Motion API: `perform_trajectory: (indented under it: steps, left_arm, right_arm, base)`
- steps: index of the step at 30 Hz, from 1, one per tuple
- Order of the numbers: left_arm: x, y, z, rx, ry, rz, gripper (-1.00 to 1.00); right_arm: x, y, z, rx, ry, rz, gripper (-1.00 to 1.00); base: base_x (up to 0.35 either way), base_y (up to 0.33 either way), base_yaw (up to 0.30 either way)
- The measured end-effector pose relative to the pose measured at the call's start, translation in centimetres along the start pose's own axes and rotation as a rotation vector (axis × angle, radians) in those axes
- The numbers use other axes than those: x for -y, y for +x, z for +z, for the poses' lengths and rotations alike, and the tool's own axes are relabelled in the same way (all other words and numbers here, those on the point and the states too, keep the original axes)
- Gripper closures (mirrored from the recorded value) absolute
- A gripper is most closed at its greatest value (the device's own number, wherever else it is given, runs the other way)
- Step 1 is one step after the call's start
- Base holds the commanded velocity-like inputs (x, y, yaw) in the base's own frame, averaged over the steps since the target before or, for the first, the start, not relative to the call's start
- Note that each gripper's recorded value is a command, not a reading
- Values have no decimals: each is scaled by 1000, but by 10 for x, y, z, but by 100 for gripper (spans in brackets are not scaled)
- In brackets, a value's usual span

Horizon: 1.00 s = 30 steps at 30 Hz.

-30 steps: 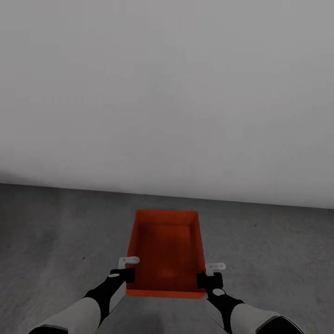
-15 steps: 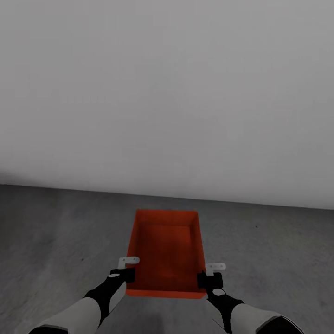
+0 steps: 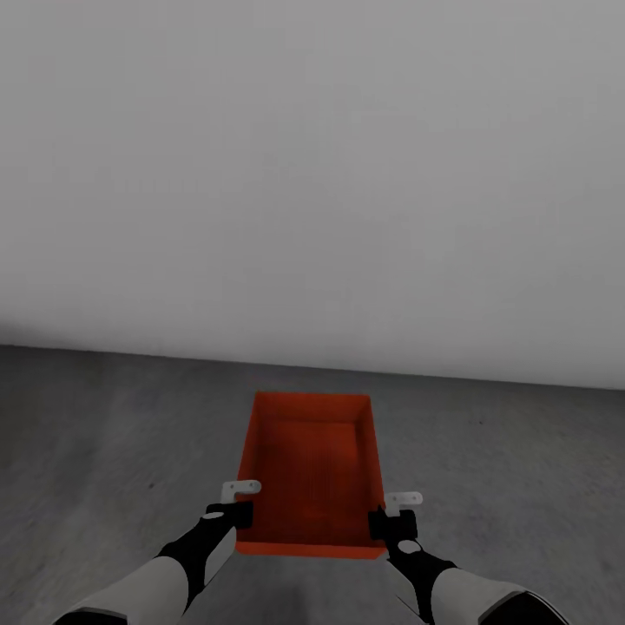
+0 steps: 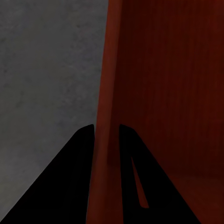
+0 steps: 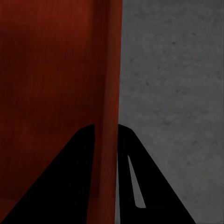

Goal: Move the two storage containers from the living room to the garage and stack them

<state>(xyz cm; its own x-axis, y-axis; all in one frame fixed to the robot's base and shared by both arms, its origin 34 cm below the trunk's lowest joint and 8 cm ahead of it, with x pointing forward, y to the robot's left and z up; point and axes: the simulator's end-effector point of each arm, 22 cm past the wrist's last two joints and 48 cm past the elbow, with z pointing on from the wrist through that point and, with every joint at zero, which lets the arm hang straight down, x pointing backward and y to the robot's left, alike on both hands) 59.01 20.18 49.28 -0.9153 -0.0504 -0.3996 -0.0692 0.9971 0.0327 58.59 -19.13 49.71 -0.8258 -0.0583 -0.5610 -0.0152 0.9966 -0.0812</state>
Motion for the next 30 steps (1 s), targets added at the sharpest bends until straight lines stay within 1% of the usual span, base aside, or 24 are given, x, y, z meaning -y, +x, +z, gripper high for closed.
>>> perform_trajectory:
  steps: [7, 10, 30]
  left_arm:
    - [1, 4, 10, 1, 0, 0, 100]
    - [1, 6, 14, 2, 0, -1, 100]
    - [2, 20, 45, 4, 0, -1, 100]
  right_arm:
    - [-1, 6, 9, 2, 0, -1, 100]
    - [-1, 8, 13, 3, 0, -1, 100]
    - [-4, 28, 40, 4, 0, 0, 100]
  base:
    - [0, 0, -229]
    - [0, 0, -134]
    - [0, 0, -9]
